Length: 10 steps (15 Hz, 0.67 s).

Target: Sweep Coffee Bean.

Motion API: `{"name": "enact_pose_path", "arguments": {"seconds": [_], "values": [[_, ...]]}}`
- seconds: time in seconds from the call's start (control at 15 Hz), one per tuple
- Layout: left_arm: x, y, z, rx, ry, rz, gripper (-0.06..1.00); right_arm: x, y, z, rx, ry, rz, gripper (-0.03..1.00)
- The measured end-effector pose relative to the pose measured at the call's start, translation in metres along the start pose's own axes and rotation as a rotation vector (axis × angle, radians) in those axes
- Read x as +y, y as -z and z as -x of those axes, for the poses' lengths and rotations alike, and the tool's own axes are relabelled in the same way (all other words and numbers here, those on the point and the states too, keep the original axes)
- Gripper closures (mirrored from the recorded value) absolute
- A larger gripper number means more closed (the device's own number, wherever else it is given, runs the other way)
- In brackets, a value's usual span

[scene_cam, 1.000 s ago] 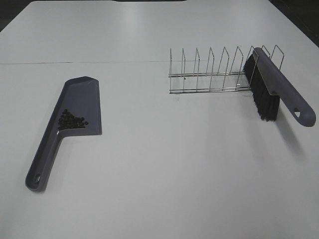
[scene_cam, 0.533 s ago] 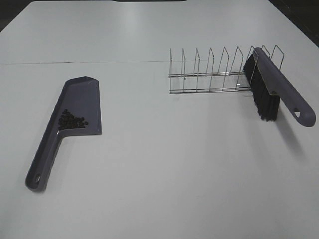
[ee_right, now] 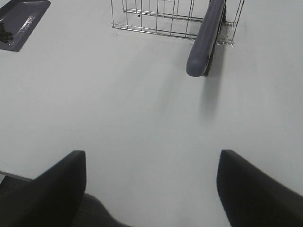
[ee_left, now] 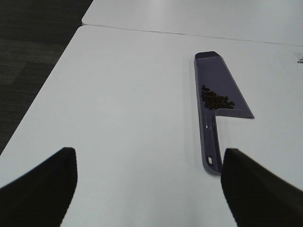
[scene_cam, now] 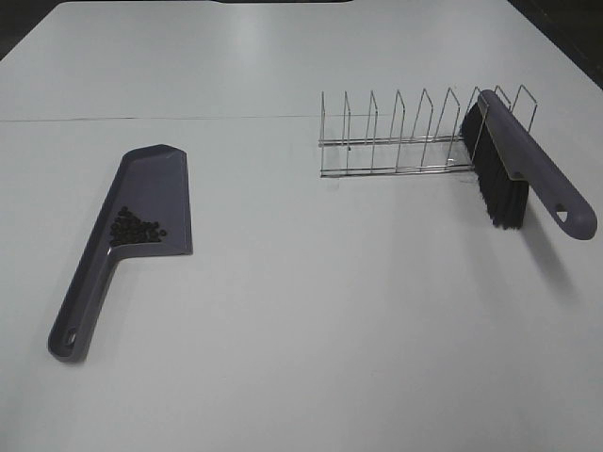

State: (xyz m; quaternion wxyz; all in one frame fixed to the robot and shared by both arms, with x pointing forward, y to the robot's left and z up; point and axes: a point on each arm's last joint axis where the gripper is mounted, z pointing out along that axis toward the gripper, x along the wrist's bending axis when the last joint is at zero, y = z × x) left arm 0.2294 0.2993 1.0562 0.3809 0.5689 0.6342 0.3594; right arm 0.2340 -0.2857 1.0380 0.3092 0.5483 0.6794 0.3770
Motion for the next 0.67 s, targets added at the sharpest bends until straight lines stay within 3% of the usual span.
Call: {"name": "enact_pose_path", "arguments": {"seconds": [0.67], "values": [[0.0,0.0,0.0,0.0,0.001,0.0,0.18,0.0,0.0,0.0,0.0,0.0,0.0,0.3]]}}
